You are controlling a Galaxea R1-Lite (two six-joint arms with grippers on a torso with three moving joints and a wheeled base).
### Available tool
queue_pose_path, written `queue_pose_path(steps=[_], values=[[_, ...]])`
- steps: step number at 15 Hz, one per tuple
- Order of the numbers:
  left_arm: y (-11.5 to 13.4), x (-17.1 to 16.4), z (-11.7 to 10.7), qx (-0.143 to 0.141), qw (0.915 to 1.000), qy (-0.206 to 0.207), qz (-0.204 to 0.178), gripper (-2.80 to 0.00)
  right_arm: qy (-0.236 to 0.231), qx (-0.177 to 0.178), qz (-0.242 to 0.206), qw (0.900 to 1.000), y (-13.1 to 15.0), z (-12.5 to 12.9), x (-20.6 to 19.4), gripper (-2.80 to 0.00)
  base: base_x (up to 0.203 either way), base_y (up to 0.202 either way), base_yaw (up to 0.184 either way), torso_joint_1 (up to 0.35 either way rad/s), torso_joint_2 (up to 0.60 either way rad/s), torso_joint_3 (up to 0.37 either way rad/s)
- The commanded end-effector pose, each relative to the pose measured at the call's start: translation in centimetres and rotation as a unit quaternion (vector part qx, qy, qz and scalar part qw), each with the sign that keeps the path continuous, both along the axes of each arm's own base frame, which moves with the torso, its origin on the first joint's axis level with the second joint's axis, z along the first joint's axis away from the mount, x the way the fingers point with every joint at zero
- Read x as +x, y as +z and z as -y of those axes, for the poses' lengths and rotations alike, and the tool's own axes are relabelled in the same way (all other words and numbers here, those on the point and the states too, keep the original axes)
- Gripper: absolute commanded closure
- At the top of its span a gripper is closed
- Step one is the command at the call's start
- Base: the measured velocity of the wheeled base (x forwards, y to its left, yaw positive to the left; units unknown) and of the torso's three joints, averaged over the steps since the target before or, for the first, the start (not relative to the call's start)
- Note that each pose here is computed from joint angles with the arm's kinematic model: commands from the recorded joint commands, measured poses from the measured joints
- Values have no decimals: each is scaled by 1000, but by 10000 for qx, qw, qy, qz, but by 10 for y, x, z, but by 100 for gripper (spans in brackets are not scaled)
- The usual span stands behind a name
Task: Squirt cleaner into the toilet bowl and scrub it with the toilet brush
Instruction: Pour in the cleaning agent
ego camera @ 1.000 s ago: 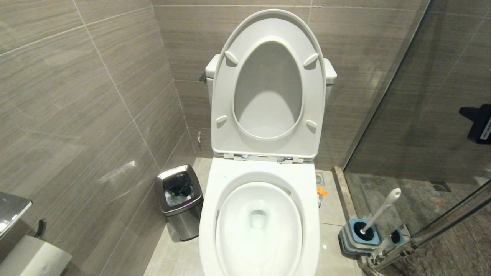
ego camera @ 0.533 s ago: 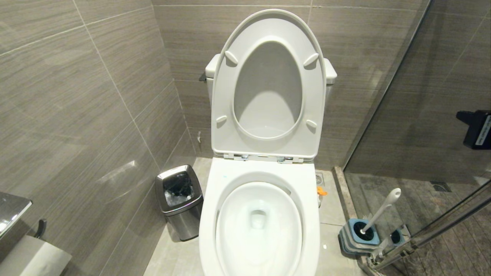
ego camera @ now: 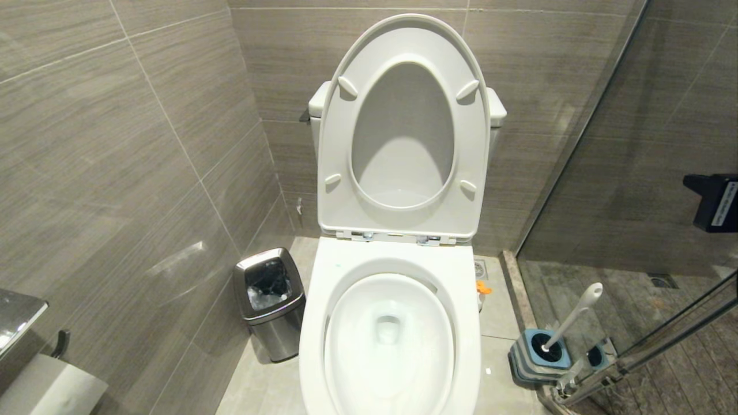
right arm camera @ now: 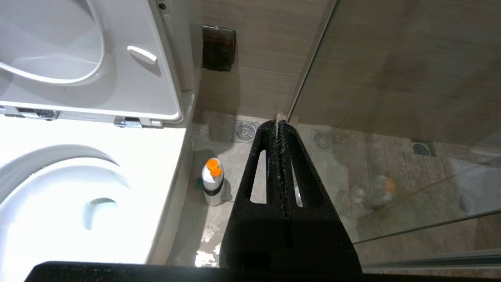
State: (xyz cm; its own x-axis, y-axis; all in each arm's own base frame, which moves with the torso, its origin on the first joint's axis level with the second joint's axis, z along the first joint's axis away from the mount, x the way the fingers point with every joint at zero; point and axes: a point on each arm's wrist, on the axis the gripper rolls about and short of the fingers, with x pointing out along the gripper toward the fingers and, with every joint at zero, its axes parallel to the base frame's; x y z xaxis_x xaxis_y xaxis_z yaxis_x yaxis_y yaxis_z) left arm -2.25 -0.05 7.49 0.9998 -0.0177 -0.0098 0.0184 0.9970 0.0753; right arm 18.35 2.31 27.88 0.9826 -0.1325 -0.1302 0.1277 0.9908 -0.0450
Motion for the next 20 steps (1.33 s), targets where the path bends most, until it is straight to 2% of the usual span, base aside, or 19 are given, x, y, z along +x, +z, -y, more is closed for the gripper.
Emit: queue_pose_path(steps=[1, 20], values=[[0, 0, 0, 6, 10000, -1, 3, 0, -10, 1, 15, 10000, 0, 0, -1, 0, 0, 0, 0, 0, 0, 0], [0, 0, 0, -2, 10000, 12, 11, 0, -36, -5, -133, 9999, -9, 0, 0, 0, 0, 0, 0, 0, 0, 0]])
